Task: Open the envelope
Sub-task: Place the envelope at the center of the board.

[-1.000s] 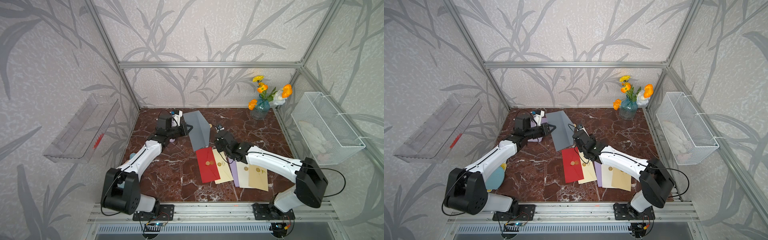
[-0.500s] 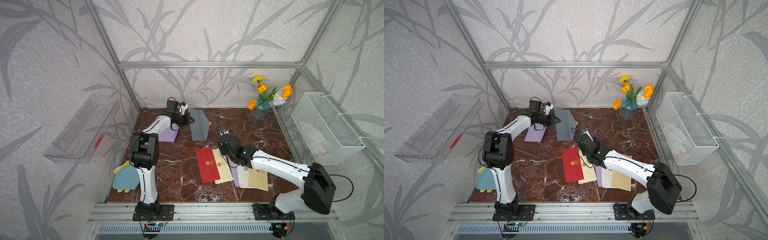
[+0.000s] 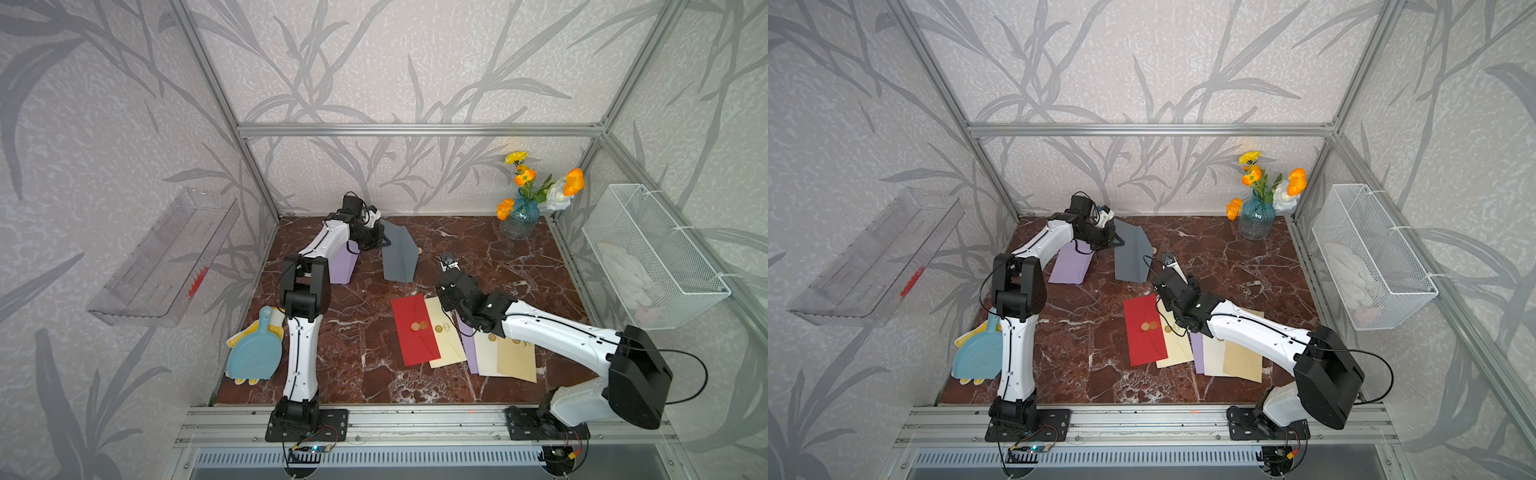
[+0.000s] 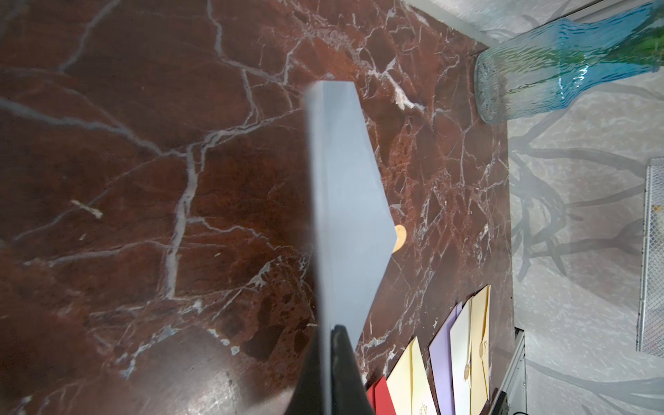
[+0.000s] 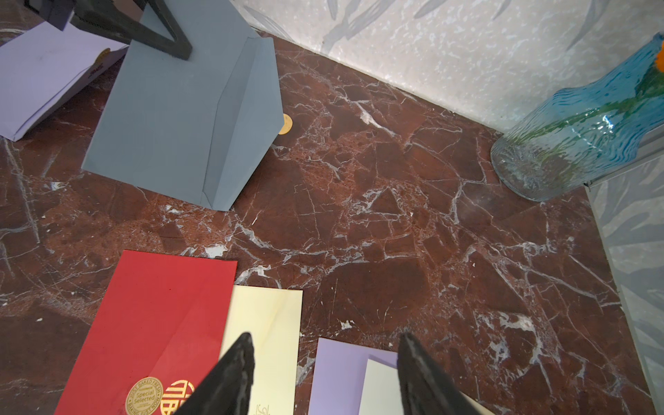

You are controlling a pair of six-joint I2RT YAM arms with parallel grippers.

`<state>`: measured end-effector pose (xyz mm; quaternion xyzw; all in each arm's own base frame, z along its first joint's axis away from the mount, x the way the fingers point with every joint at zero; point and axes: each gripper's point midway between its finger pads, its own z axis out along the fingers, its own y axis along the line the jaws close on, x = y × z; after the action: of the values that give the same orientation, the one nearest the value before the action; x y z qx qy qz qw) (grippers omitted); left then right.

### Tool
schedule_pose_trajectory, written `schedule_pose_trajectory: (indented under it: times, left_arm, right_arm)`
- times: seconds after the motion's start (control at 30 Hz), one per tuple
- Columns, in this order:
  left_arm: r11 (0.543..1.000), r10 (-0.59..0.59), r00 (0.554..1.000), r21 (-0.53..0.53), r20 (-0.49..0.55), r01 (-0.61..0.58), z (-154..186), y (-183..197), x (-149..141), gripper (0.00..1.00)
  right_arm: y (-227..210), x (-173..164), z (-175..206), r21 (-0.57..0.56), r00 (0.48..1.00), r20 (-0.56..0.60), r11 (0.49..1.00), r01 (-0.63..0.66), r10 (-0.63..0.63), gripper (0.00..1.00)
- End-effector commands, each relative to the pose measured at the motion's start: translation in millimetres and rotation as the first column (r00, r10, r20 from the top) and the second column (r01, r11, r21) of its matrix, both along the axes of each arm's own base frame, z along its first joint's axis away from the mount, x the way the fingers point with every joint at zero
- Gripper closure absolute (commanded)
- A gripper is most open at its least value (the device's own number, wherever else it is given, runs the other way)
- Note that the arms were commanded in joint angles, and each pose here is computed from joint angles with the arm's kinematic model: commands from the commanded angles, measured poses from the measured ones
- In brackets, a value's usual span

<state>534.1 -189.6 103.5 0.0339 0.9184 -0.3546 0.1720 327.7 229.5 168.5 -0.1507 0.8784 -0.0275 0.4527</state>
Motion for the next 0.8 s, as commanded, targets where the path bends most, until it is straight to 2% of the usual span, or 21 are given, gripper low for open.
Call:
schedule_pose_trajectory:
  times: [0.0,0.27,0.37,0.57,0.77]
  left_arm:
    - [0.999,-0.002,0.999,0.036,-0.034,0.004,-10,8,0,1.0]
    - [0.998,0.007,0.999,0.055,-0.05,-0.005,-19,17,7,1.0]
    - [0.997,0.005,0.998,0.073,-0.06,-0.001,-22,23,10,0.96]
    - [0.994,-0.005,0.996,0.105,-0.086,0.014,-28,29,12,0.69]
    - [0.99,0.016,0.996,0.139,-0.085,-0.004,-32,39,15,0.59]
  right_arm:
    - [-2,-2,1,-0.002,1.0,0.002,1.0,0.012,-0.012,0.37]
    - [-4,-2,1,-0.008,1.0,0.0,1.0,0.019,-0.019,0.36]
    - [-4,-2,1,-0.011,1.0,0.001,1.0,0.018,-0.018,0.36]
    - [-3,-1,0,-0.02,1.0,-0.001,1.0,0.017,-0.017,0.37]
    - [-4,-1,-4,-0.03,1.0,-0.007,0.999,0.019,-0.019,0.36]
